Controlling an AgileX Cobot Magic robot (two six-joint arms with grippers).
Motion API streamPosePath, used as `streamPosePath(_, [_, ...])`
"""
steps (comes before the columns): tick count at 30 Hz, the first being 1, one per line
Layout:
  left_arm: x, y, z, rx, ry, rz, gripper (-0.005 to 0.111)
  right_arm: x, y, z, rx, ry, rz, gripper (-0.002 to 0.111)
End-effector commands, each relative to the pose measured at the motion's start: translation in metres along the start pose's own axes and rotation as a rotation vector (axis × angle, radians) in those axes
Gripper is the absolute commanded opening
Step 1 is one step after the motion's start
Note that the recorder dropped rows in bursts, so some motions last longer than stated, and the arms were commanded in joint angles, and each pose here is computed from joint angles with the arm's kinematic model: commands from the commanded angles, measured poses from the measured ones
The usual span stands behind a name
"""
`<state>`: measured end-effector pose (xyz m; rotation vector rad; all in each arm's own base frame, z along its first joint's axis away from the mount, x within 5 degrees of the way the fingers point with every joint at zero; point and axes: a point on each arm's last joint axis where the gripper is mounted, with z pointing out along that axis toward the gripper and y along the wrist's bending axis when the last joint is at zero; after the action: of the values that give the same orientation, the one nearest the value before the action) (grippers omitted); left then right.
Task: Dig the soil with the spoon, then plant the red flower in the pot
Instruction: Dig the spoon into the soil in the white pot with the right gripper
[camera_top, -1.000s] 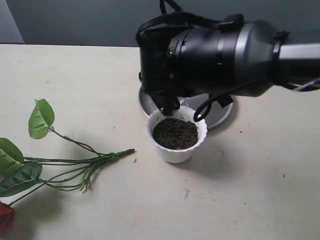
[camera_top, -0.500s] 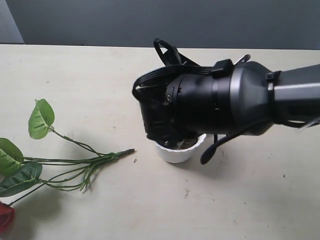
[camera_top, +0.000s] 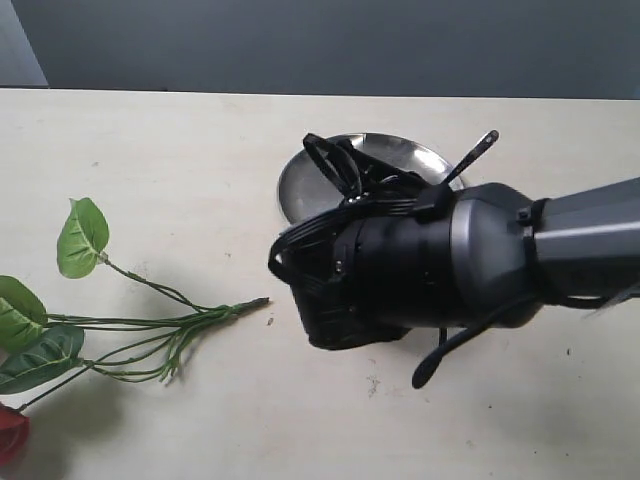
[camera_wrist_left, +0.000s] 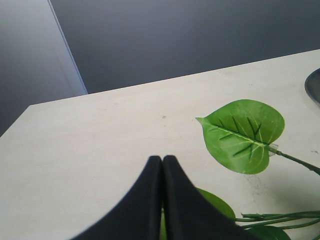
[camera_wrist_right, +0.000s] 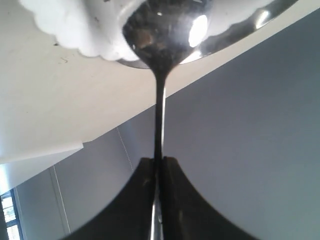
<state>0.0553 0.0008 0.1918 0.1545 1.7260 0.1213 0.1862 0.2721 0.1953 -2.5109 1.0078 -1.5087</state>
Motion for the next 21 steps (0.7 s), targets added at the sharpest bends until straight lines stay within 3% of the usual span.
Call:
streamPosePath(1, [0.000, 0.000, 0.000, -0.002, -0.007, -0.002, 0.000, -0.006, 0.000, 0.001, 0.010, 0.020, -0.041, 0.000])
streamPosePath(13, [0.000, 0.000, 0.000, -0.002, -0.007, -0.002, 0.000, -0.020, -0.001, 0.008, 0.030, -0.006, -0.082, 0.000])
streamPosePath(21, [0.000, 0.000, 0.000, -0.002, -0.007, -0.002, 0.000, -0.004, -0.007, 0.015, 0.070, 0.094, -0.097, 0.000])
